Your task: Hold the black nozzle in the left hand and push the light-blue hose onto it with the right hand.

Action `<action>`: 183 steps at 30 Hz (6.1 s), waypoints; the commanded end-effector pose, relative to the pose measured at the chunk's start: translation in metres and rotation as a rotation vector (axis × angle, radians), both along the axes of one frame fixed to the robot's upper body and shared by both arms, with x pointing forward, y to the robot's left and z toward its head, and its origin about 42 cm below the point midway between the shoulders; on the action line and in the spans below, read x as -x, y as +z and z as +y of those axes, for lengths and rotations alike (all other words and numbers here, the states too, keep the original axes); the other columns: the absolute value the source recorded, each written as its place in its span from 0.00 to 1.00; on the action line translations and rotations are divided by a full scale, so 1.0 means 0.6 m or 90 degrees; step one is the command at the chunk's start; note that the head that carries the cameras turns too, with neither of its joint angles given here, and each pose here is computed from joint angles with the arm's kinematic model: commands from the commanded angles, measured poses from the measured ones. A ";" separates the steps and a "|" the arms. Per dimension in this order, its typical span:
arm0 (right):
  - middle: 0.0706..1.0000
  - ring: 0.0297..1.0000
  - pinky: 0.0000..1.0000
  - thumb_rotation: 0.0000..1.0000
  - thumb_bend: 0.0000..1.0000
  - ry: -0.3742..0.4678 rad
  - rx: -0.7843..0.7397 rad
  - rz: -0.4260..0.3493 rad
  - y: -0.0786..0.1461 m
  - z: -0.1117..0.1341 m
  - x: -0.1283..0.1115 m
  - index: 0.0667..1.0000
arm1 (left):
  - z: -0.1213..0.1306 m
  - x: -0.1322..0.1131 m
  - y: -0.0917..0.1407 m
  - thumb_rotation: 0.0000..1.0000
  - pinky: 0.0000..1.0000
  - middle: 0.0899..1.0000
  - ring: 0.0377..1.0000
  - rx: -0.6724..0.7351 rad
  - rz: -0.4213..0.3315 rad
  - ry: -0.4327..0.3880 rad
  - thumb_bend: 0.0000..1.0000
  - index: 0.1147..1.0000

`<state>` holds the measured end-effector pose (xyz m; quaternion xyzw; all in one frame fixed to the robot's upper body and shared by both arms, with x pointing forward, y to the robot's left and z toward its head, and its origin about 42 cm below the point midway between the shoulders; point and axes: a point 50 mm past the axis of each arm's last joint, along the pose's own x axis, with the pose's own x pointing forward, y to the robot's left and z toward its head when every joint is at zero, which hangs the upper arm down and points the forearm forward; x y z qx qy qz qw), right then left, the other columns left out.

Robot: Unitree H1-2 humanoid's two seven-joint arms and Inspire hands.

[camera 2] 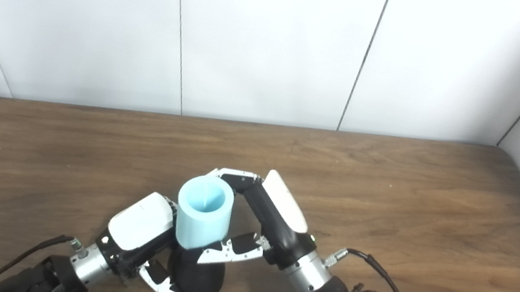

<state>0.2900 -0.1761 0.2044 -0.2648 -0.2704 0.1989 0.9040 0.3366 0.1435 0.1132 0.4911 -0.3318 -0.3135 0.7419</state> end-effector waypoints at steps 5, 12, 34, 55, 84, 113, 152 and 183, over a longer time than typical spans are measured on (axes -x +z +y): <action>0.44 0.39 0.30 0.00 0.52 -0.006 0.037 0.040 -0.021 -0.005 0.003 0.49 | 0.002 0.060 -0.082 0.00 0.16 0.33 0.19 -0.014 0.096 0.012 0.51 0.44; 0.43 0.38 0.29 0.00 0.52 -0.006 0.027 0.061 -0.016 -0.002 0.004 0.50 | 0.002 0.061 -0.080 0.00 0.16 0.32 0.19 -0.013 0.096 0.013 0.51 0.44; 0.47 0.46 0.41 0.09 0.89 0.025 -0.006 0.103 -0.003 0.006 0.012 0.48 | 0.004 0.062 -0.081 0.00 0.16 0.38 0.19 -0.021 0.092 0.011 0.52 0.42; 0.93 0.90 0.81 0.42 1.00 0.057 0.006 0.197 0.017 -0.007 0.007 0.97 | 0.006 0.061 -0.086 0.00 0.17 0.33 0.20 -0.024 0.095 0.011 0.51 0.44; 1.00 1.00 0.98 0.90 1.00 -0.081 0.030 -0.029 0.089 -0.070 0.008 1.00 | 0.004 0.059 -0.086 0.00 0.17 0.33 0.21 -0.023 0.099 0.011 0.51 0.45; 0.91 0.98 0.89 0.81 0.95 -0.031 0.299 -0.282 0.131 -0.011 0.075 0.88 | 0.007 0.058 -0.083 0.00 0.19 0.34 0.23 -0.026 0.107 0.007 0.51 0.45; 0.99 1.00 0.94 1.00 0.82 -0.001 0.538 -0.117 -0.050 -0.026 0.125 0.96 | 0.013 0.058 -0.073 0.00 0.15 0.42 0.18 -0.021 0.096 0.013 0.52 0.41; 0.80 0.84 0.79 0.86 0.86 0.053 0.490 -0.127 -0.014 -0.002 0.115 0.76 | 0.012 0.057 -0.074 0.00 0.15 0.42 0.17 -0.021 0.102 0.013 0.52 0.41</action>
